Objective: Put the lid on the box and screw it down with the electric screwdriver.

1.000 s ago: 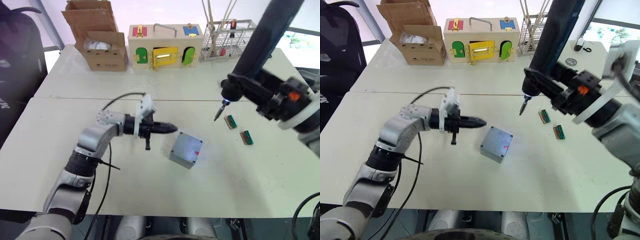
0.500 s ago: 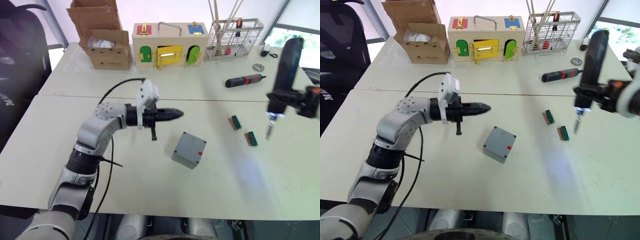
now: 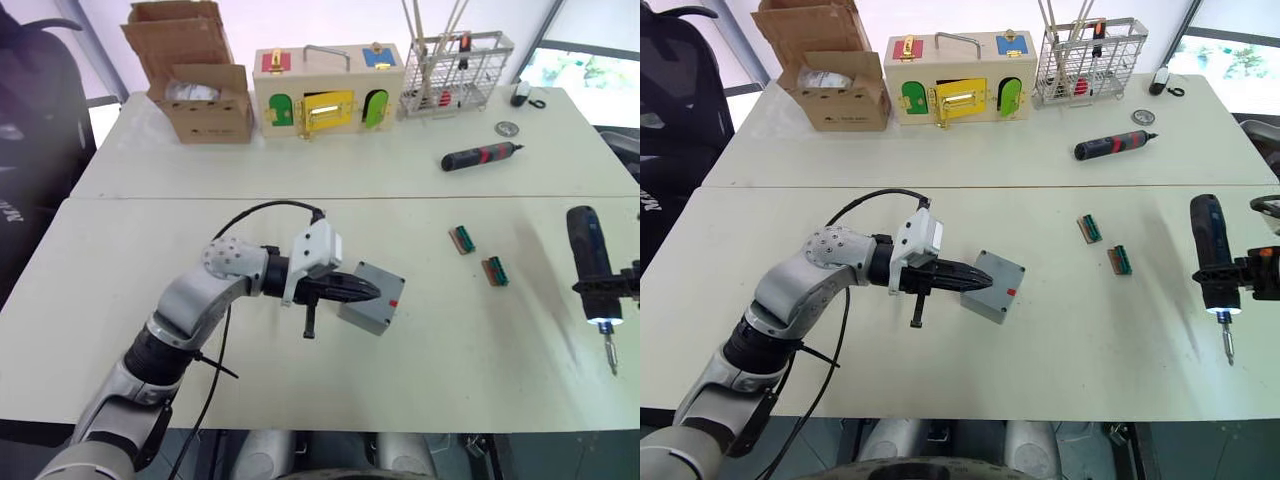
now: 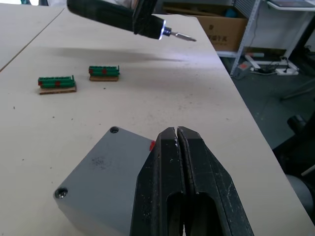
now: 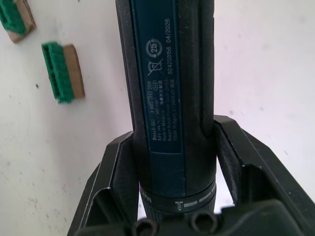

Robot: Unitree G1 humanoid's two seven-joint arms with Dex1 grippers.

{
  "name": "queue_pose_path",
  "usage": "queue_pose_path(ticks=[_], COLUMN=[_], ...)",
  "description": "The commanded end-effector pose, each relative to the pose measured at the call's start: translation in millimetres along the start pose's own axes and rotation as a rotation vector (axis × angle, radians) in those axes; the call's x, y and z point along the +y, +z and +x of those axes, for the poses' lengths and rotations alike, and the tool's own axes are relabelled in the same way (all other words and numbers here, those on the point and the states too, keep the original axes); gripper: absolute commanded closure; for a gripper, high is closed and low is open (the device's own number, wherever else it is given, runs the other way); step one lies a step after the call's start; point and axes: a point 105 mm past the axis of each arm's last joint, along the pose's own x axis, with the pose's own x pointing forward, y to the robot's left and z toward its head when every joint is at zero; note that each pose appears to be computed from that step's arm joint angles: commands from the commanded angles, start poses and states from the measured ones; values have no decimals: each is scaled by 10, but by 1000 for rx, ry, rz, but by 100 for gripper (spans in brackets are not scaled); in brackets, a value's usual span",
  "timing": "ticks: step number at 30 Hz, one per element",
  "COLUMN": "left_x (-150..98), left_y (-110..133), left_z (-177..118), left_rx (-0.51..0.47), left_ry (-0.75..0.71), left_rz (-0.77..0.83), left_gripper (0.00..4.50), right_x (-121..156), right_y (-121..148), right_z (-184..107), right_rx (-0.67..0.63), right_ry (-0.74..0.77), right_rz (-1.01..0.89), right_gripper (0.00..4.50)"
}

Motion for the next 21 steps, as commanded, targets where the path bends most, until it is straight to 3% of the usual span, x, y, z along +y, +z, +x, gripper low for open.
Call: queue_pose_path(ticks=[1, 11, 13, 17, 18, 21], left_x=[-12, 49, 57, 74, 74, 91], left_y=[44, 16, 15, 11, 8, 11], left_z=[7, 13, 7, 0, -6, -22], left_rx=[-1, 10, 11, 8, 5, -4], left_ry=[13, 46, 49, 50, 48, 52], left_rz=[35, 33, 32, 22, 15, 8], left_gripper=[450, 450, 450, 450, 450, 450], right_x=[-31, -113, -121, -142, -145, -153], right_y=[105, 47, 35, 39, 41, 43], right_z=[3, 233, 251, 269, 270, 263], right_rx=[-18, 42, 46, 38, 35, 30], right_ry=[-5, -5, -4, -9, -10, -11], right_rz=[-15, -18, -15, -9, -7, -7], right_gripper=[261, 261, 159, 23, 2, 2])
